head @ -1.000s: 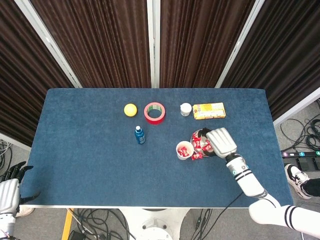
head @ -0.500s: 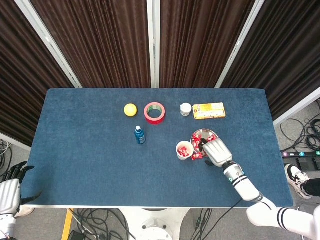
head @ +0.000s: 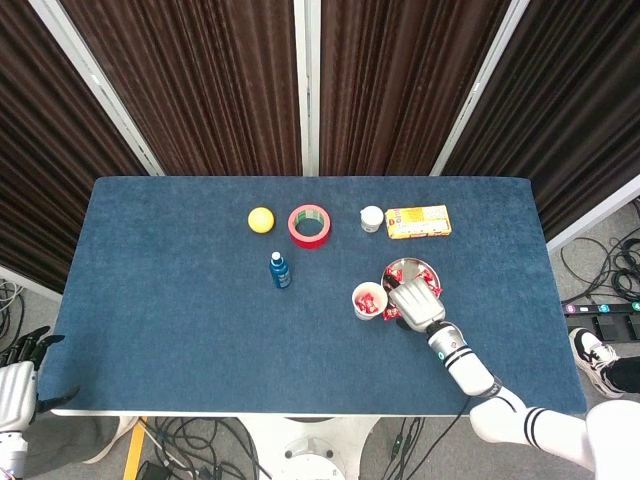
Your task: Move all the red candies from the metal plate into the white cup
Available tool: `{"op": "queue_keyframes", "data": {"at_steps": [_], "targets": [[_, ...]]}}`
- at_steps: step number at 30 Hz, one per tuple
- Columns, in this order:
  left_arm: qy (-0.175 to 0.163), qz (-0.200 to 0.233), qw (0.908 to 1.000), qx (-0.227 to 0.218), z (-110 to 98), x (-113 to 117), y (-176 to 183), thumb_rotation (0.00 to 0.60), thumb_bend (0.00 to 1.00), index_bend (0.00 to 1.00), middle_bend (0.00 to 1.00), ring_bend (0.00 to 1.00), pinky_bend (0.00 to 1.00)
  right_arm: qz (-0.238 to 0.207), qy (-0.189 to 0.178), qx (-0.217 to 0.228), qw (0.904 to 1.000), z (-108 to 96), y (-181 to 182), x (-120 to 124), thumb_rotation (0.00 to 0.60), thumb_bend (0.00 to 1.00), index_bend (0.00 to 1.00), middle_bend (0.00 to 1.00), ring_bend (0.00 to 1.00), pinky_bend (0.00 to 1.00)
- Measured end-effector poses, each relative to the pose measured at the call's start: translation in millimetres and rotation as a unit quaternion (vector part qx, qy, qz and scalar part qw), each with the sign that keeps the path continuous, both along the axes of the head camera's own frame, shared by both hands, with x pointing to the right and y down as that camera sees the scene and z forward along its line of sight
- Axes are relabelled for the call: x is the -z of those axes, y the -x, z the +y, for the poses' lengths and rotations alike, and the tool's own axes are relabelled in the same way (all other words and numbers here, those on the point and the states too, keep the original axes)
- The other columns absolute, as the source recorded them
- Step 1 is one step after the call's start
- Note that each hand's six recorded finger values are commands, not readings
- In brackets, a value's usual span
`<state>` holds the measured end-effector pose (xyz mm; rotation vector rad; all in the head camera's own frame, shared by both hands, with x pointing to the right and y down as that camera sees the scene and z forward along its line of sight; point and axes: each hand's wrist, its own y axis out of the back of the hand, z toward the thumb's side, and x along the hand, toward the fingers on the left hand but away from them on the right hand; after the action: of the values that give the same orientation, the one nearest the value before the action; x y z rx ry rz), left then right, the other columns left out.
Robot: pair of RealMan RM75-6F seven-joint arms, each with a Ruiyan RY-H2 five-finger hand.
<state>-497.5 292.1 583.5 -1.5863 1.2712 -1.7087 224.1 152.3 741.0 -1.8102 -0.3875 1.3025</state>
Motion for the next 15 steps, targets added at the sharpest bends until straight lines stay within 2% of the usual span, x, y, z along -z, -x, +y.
{"op": "queue_keyframes", "data": {"at_steps": [2,6,11,15], "targets": [[0.000,0.001,1.0000,0.000,0,-1,0,0.600,0.05,0.30,0.22,0.14,0.19,0.001,-0.001,-0.001,1.0000,0,1,-1,0.600,0.21,0.49,0.22,0.75,1.00],[-0.001,0.002,1.0000,0.002,1,-1,2,0.600,0.05,0.30,0.22,0.14,0.19,0.000,-0.007,-0.008,0.9999,-1,0,-2,0.600,0.32,0.67,0.24,0.75,1.00],[-0.002,0.001,1.0000,0.005,3,0,3,0.600,0.05,0.30,0.22,0.14,0.19,-0.016,-0.014,-0.035,0.9992,-8,-9,5,0.600,0.33,0.71,0.26,0.75,1.00],[-0.002,-0.001,1.0000,0.009,6,2,6,0.600,0.05,0.30,0.22,0.14,0.19,-0.030,-0.030,-0.059,0.9973,-20,-26,25,0.600,0.33,0.73,0.27,0.75,1.00]]}}
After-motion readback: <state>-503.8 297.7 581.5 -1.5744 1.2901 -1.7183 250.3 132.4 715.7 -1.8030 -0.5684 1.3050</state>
